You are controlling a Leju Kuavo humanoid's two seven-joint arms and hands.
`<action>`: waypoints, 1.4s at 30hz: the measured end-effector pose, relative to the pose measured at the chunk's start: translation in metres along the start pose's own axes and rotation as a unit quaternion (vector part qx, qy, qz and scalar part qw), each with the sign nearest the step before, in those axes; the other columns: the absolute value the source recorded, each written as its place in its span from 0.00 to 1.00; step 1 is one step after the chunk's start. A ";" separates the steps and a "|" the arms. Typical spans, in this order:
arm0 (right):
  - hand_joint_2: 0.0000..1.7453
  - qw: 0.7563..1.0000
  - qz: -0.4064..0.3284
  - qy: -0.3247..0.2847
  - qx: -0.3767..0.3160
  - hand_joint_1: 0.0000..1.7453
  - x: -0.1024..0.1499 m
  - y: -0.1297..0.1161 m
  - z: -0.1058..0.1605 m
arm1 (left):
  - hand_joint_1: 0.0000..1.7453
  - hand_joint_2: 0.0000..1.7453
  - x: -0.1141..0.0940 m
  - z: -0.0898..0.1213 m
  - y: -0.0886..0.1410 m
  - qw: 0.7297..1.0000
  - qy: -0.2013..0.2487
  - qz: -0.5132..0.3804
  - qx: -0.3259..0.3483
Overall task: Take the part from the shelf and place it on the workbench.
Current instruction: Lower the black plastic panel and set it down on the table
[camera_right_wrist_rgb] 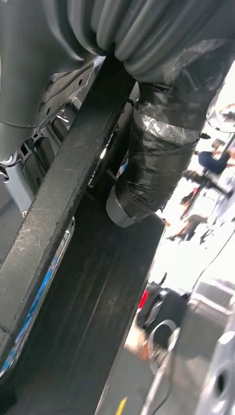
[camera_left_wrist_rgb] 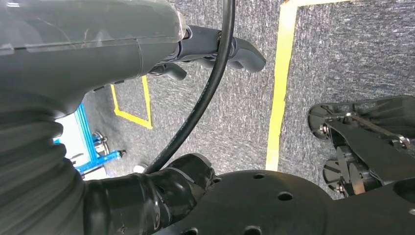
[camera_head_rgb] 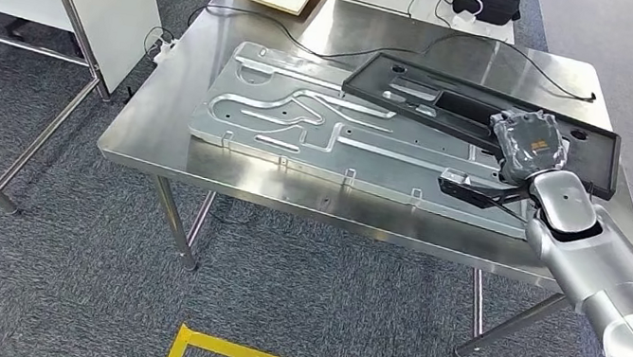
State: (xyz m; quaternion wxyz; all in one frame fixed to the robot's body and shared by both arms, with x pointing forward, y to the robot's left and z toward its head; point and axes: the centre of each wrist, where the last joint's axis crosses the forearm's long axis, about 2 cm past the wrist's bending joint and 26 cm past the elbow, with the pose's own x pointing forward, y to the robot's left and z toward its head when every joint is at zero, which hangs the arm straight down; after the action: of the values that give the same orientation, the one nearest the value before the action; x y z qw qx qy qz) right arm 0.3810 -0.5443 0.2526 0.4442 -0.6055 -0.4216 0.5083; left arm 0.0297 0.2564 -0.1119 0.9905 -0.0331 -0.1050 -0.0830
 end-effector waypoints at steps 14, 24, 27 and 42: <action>1.00 0.999 -0.004 0.019 0.031 1.00 -0.010 0.023 0.009 | 0.00 1.00 0.000 0.000 0.003 1.000 0.003 -0.005 0.002; 1.00 0.999 -0.006 0.020 0.036 1.00 -0.008 0.027 0.010 | 0.00 1.00 0.002 0.000 0.005 1.000 0.003 -0.007 0.003; 1.00 0.999 -0.006 0.020 0.039 1.00 -0.008 0.030 0.011 | 0.00 1.00 0.001 0.000 0.005 1.000 0.004 -0.010 0.003; 1.00 0.999 -0.011 0.017 0.046 1.00 -0.002 0.039 0.015 | 0.00 1.00 0.000 0.000 0.008 1.000 0.006 -0.016 0.006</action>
State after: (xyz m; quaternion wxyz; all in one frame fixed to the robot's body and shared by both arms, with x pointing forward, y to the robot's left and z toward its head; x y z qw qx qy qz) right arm 0.3683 -0.5545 0.2141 0.4842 -0.5884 -0.3968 0.5117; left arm 0.0312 0.2640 -0.1122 0.9898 -0.0249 -0.1003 -0.0984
